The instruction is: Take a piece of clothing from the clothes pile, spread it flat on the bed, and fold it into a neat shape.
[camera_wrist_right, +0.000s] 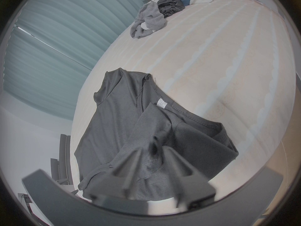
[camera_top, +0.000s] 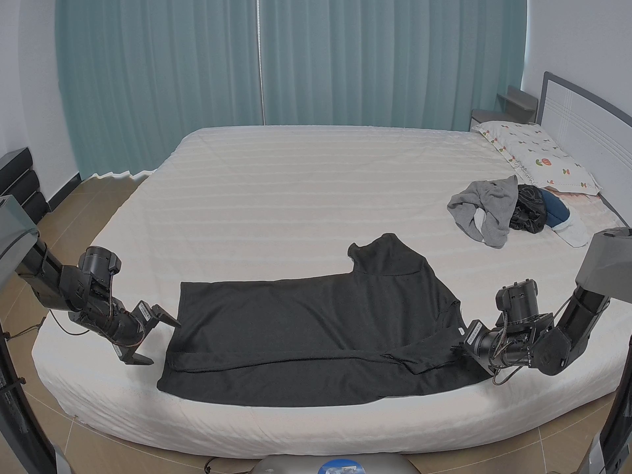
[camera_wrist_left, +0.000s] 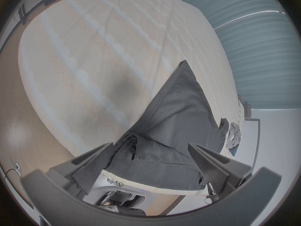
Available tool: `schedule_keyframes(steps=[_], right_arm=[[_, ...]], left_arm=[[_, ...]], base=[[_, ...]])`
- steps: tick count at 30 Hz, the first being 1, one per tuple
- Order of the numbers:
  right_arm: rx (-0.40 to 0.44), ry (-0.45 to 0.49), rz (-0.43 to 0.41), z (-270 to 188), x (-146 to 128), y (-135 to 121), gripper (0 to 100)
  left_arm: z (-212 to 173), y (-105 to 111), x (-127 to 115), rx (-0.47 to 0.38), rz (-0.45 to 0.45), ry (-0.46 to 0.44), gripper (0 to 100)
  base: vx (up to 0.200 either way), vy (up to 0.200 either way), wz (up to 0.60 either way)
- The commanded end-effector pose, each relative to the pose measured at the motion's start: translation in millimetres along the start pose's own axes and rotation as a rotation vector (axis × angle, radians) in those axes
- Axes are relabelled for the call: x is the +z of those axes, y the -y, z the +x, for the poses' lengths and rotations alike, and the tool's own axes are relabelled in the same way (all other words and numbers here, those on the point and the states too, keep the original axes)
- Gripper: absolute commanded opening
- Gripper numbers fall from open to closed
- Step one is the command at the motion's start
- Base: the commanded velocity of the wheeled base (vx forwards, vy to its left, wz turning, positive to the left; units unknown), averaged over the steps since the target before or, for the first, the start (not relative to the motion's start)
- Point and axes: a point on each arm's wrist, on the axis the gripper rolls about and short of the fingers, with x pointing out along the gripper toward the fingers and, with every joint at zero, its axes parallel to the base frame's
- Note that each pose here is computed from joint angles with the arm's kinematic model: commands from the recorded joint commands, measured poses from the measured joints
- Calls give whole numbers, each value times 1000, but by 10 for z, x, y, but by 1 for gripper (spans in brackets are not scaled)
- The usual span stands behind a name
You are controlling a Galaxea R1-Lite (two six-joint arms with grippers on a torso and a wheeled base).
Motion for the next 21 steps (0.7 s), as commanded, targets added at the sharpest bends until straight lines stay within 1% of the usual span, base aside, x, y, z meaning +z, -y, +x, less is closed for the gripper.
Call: schedule_keyframes(steps=[1, 8, 11, 13, 14, 17, 21], right_arm=[[33, 19, 4, -80, 62, -49, 100], [17, -1, 12, 32, 51, -1, 100], [39, -15, 17, 94, 56, -49, 100], [50, -18, 24, 86, 55, -73, 100], [67, -22, 43, 66, 39, -126, 100], [79, -33, 45, 32, -1, -186, 100], [52, -64, 33, 70, -110, -171, 100]], left_arm=[[-1, -5, 5, 0, -3, 1, 100], [1, -2, 1, 0, -1, 0, 100], [5, -4, 2, 1, -2, -1, 100], [5, -4, 2, 1, -2, -1, 100], [7, -7, 8, 1, -3, 0, 100], [13, -6, 5, 2, -2, -2, 100], [11, -9, 8, 2, -4, -1, 100]], base=[[0, 0, 0], [0, 0, 0], [0, 0, 0], [0, 0, 0], [0, 0, 0], [0, 0, 0], [0, 0, 0]])
